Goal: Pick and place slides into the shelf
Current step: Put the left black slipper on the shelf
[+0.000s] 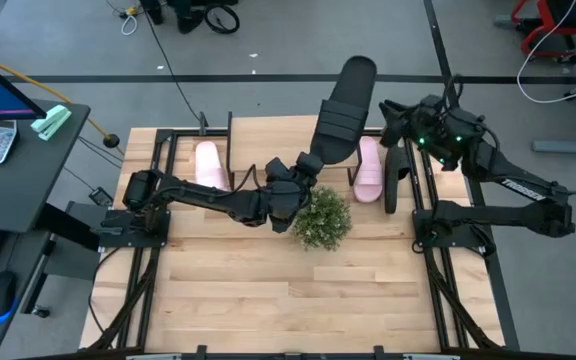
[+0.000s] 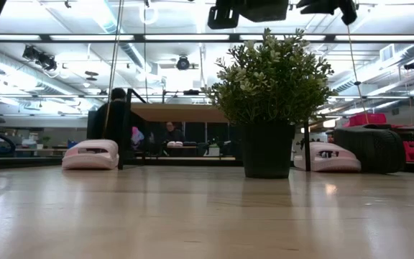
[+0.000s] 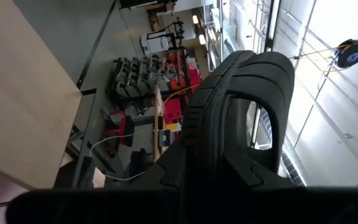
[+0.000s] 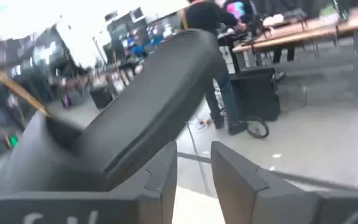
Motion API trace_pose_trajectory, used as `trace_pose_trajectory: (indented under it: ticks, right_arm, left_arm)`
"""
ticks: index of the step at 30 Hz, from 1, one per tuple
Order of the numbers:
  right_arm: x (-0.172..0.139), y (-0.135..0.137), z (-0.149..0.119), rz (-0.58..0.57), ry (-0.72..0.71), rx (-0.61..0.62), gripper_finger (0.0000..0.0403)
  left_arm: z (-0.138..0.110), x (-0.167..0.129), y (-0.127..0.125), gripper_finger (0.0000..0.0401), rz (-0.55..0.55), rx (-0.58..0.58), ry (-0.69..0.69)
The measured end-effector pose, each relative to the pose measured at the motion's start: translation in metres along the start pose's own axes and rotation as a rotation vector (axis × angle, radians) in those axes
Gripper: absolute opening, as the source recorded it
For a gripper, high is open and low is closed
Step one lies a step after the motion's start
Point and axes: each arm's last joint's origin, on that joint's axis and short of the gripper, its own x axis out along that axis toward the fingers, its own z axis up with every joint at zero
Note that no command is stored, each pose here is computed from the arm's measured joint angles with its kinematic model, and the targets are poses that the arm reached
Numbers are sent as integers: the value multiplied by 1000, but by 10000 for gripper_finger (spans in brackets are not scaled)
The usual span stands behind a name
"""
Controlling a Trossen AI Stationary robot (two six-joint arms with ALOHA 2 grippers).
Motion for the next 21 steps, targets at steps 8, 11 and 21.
trace_pose_trajectory:
  ticks: [8, 11, 21]
  right_arm:
    - [8, -18, 15, 81, -37, 282, 150]
    - [9, -22, 19, 92, -56, 356, 180]
    - [29, -35, 15, 96, 24, 498, 246]
  left_arm:
    - [-1, 2, 6, 61, 22, 49, 8]
    - [0, 7, 7, 61, 20, 48, 42]
    - [4, 23, 9, 60, 15, 48, 93]
